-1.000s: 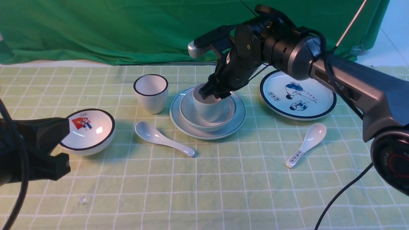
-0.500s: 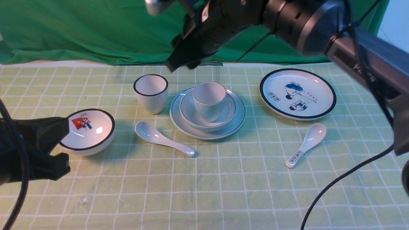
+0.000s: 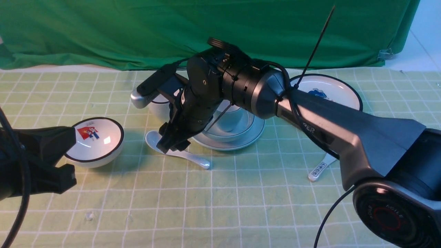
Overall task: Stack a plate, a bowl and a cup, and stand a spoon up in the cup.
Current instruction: Use the right arm to grab a blue soup spoon
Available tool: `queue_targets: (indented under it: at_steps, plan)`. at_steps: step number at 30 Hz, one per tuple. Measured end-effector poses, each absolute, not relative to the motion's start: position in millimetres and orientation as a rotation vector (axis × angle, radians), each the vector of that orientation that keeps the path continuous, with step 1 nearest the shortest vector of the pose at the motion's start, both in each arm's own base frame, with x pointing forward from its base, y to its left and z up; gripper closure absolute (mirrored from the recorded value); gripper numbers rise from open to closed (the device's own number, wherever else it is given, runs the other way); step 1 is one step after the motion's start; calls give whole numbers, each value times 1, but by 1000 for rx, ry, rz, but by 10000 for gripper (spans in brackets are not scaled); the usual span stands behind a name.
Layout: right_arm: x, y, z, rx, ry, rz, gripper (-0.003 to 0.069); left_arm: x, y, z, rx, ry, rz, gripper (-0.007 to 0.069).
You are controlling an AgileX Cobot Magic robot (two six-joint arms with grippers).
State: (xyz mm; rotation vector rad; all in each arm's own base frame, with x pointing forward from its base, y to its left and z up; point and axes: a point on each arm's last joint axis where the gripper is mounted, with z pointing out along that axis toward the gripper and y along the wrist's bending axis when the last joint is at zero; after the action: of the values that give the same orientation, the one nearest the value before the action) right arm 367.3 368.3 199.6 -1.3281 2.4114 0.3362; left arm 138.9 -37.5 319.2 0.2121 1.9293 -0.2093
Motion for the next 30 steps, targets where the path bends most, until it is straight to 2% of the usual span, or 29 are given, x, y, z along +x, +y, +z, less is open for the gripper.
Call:
queue_targets:
  at_steps: [9, 12, 14, 19, 30]
  plan:
    - [365, 377, 172, -1371, 2434, 328, 183, 139, -38, 319, 210, 1929, -212, 611]
    - [365, 378, 166, -1377, 2441, 325, 207, 139, -38, 319, 210, 1929, -212, 611]
    - [365, 377, 164, -1383, 2448, 322, 253, 139, -38, 319, 210, 1929, -212, 611]
    - [360, 374, 162, -1428, 2507, 309, 479, 139, -38, 319, 197, 1931, -230, 611]
    - [341, 360, 171, -1486, 2626, 315, 481, 138, -40, 318, 163, 1956, -282, 611]
